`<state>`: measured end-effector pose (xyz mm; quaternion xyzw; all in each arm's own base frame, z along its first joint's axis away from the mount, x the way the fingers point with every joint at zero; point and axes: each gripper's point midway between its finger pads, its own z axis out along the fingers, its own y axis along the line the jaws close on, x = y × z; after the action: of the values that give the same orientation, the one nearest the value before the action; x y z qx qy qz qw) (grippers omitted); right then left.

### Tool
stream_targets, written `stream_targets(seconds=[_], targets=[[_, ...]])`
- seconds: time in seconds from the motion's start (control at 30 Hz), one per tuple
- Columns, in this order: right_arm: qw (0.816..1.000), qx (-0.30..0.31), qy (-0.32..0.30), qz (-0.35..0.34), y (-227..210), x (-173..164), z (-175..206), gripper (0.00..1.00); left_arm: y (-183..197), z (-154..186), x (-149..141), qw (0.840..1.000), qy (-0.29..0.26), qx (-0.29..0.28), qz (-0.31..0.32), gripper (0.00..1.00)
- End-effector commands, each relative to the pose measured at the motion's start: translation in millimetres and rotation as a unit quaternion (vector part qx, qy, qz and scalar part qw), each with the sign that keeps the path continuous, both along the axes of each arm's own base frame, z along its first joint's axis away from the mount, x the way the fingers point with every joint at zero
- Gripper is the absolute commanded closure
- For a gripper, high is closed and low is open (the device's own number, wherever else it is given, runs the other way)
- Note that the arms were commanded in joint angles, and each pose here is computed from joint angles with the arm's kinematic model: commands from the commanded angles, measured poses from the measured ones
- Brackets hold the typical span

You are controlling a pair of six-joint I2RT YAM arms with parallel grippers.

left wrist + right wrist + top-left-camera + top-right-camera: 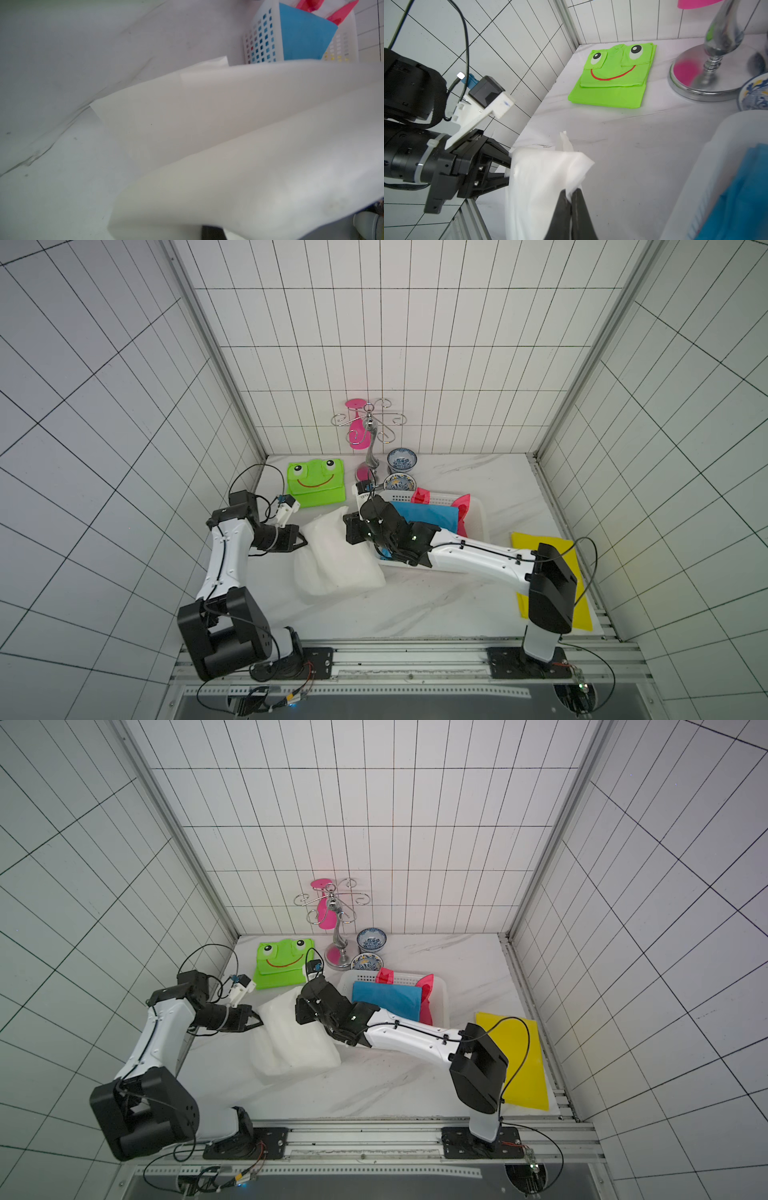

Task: Put the folded raincoat in the basket
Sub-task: Pick up the raincoat from the center of the board, then place the raincoat in the basket.

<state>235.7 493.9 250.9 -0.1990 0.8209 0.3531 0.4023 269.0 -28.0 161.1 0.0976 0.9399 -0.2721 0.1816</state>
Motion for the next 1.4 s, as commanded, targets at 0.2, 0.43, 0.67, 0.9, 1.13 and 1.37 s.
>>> stream_targets(seconds=[0.2,0.43,0.67,0.9,1.13,1.37], targets=[[0.993,-0.084,-0.029,-0.078,-110,8,8,1.00,-72,24,24,0.995,-0.035,0.006,-0.089,1.00],[0.987,-0.090,-0.012,-0.130,-184,27,5,1.00,-121,41,43,0.991,-0.042,-0.031,-0.122,1.00],[0.977,-0.113,0.014,-0.178,-244,53,-14,1.00,-162,43,62,0.985,-0.067,-0.038,-0.151,1.00],[0.972,-0.105,0.036,-0.209,-282,77,-32,1.00,-200,25,82,0.979,-0.078,-0.031,-0.185,1.00],[0.964,-0.102,0.043,-0.240,-314,101,-53,1.00,-223,-3,104,0.977,-0.079,-0.009,-0.199,1.00],[0.961,-0.114,0.044,-0.249,-327,121,-83,1.00,-228,-14,128,0.977,-0.100,0.008,-0.189,0.96]])
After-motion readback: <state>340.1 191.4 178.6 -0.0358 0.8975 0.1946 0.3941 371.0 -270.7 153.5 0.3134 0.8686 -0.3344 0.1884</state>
